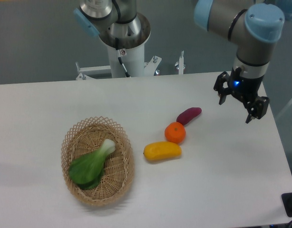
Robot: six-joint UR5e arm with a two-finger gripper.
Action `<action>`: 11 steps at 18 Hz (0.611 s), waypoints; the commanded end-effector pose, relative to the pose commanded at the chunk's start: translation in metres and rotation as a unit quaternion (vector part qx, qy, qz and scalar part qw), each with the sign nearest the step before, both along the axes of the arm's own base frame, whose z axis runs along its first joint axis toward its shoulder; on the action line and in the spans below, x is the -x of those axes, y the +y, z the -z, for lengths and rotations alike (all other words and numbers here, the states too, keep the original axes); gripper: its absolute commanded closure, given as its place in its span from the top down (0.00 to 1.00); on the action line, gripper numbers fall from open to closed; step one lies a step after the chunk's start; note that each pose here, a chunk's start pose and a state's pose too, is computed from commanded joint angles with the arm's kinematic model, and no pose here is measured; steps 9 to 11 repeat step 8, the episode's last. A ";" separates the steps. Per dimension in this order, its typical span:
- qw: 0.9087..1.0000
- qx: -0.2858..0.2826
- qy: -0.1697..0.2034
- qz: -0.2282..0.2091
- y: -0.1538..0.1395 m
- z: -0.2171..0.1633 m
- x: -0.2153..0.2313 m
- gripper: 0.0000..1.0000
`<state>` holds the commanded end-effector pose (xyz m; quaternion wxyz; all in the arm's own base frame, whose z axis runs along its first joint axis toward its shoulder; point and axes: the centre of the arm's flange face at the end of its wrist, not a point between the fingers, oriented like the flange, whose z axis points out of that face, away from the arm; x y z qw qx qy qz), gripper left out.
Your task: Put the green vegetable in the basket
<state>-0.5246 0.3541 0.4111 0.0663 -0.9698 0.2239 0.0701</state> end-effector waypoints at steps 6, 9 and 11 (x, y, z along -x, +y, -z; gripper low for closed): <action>1.000 -0.006 0.003 -0.004 0.002 -0.006 -0.003 0.99; 1.000 -0.006 0.003 -0.005 0.002 -0.006 -0.003 0.99; 1.000 -0.006 0.003 -0.005 0.002 -0.006 -0.003 0.99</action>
